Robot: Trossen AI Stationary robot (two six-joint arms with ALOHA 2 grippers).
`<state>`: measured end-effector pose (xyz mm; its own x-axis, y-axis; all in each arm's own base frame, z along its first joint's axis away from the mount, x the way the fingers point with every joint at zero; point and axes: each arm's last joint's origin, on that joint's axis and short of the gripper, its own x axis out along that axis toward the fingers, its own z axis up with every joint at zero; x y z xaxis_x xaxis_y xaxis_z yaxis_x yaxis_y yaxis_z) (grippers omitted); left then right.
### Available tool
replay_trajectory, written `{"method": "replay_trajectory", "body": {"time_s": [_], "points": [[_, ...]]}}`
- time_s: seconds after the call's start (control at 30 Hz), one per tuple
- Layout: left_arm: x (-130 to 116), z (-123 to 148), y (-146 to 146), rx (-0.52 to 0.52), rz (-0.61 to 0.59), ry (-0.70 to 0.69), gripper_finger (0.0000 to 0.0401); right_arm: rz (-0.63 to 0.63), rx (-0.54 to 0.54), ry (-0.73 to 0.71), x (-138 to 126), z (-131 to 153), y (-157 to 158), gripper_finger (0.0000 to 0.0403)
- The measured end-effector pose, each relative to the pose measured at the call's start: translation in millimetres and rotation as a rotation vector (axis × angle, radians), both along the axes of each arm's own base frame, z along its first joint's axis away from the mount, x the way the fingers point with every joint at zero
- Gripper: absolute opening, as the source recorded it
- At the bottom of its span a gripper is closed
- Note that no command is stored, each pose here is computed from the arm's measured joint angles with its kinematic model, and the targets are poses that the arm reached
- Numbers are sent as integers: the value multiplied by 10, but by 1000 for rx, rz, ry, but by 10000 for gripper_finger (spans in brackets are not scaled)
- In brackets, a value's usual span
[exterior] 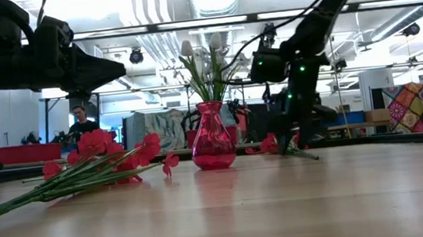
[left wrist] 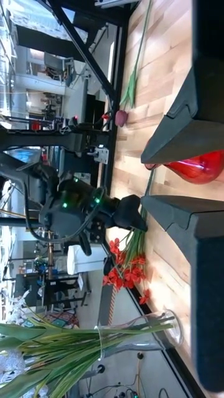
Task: Sort flowers into vase by color
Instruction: Put the top red flowers into the red vase
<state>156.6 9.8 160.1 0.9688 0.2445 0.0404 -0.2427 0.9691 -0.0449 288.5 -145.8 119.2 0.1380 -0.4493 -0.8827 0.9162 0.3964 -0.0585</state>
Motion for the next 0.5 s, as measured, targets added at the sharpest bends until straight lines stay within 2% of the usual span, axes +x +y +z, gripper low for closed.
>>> {"method": "replay_trajectory", "body": {"time_s": [0.13, 0.37, 0.5], "points": [[0, -6, 0, 0, 0, 6, 78, 20, 10, 32, 83, 20, -42, 172], [0, -6, 0, 0, 0, 6, 78, 72, -23, 69, 93, 69, -65, 32], [0, -5, 0, 0, 0, 6, 78, 77, -79, 84, 17, 174, -5, 17]]}}
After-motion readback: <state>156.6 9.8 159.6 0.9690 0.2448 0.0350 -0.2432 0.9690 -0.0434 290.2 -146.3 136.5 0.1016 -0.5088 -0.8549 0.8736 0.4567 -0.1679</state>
